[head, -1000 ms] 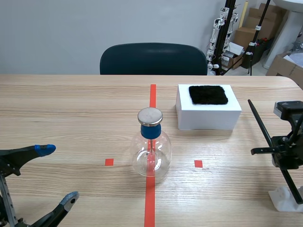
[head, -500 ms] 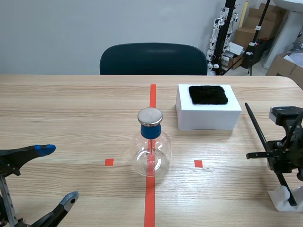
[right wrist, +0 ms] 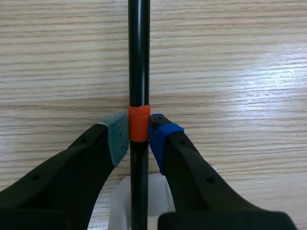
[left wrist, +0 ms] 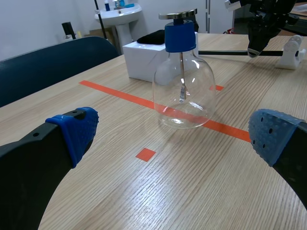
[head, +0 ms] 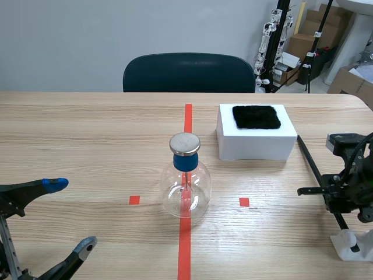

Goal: Do the electroscope experiment. put the rod down on the box

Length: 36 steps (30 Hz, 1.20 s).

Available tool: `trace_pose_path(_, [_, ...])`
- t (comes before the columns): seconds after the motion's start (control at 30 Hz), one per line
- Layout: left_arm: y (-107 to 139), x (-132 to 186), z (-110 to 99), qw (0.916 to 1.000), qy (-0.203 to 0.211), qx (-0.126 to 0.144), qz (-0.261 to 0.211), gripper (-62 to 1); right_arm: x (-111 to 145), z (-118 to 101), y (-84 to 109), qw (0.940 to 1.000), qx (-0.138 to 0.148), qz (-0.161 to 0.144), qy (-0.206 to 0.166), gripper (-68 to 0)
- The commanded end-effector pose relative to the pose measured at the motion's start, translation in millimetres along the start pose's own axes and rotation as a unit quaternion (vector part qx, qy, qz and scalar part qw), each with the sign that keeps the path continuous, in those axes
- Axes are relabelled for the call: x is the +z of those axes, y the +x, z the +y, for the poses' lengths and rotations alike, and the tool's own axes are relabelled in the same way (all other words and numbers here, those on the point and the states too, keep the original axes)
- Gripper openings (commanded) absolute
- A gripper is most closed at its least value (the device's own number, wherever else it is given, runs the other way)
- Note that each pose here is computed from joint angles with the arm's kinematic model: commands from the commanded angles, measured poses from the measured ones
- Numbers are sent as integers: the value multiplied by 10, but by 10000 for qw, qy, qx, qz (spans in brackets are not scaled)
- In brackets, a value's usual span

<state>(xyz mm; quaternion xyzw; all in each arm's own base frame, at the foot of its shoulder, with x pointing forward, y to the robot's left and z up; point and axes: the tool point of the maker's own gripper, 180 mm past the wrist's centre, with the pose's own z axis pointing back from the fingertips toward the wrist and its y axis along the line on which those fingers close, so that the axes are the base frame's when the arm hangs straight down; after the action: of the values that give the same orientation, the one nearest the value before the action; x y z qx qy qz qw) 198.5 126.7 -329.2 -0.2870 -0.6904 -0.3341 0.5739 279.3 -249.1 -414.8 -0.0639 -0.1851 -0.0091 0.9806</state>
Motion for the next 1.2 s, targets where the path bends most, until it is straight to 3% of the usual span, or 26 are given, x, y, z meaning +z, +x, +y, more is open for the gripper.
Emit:
trace_pose_path(0.0, [82, 2, 85, 9998, 68, -109, -141, 14, 31, -82, 86, 9999, 42, -109, -118, -521])
trace_pose_path(0.17, [82, 2, 85, 9998, 68, -109, -141, 14, 41, -161, 101, 9993, -134, -124, -313, -398])
trace_pose_path(0.43, [80, 13, 80, 9998, 65, -104, -130, 14, 80, -237, 189, 9989, -116, -230, -382, -192])
trace_pose_path(0.63, [76, 13, 82, 9999, 64, -107, -119, 14, 109, -319, 172, 9988, -85, -127, -469, -57])
trace_pose_path(1.17, [77, 14, 82, 9999, 63, -108, -119, 14, 221, -332, 296, 9984, -60, -336, -458, -35])
